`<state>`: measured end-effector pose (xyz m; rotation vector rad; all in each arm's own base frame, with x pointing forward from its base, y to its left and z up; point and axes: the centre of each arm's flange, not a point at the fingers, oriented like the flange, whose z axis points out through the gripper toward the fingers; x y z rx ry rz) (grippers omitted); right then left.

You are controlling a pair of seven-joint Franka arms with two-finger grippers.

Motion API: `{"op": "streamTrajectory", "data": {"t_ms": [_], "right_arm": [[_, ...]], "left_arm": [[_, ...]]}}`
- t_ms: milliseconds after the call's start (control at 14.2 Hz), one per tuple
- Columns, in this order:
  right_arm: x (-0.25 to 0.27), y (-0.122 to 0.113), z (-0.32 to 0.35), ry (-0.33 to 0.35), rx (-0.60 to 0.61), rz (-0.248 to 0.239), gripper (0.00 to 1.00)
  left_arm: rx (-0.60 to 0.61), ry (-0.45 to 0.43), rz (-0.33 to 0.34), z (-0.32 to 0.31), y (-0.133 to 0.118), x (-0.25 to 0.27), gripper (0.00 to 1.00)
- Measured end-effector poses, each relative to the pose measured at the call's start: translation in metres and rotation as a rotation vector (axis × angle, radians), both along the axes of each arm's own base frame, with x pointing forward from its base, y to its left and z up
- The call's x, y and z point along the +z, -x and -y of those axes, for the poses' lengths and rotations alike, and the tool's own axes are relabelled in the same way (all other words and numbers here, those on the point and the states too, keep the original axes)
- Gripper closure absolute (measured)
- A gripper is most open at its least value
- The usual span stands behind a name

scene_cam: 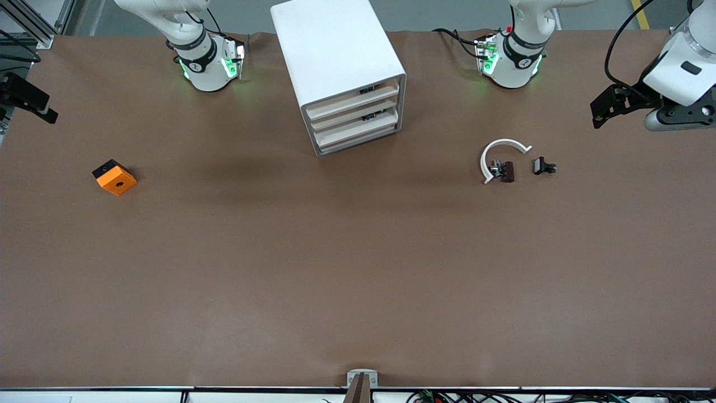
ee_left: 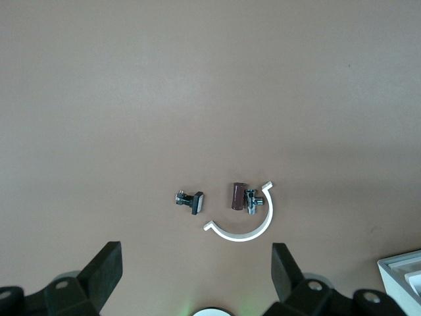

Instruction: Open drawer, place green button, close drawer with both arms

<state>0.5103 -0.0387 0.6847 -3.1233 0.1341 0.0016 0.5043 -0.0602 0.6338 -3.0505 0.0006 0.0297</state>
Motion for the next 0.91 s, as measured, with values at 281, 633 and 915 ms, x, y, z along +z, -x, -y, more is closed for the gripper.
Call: {"op": "streamTrajectory", "data": {"t_ms": [281,633,915], "right_arm": [[-0.001,0.0,0.002,-0.005,-0.005,-0.001,0.0],[-0.001,0.001,0.01,-0.029,-0.022,-0.001,0.0],[-0.001,0.001,0.008,-0.029,-0.019,-0.001,0.0]], "left_arm": [[0.002,0.0,-0.001,-0.001,0.0,0.0,0.0],[0.002,0.033,-0.001,0.002,0.002,0.001,0.0],[0.003,0.045,0.008,0.004,0.008,0.006,0.0]]}}
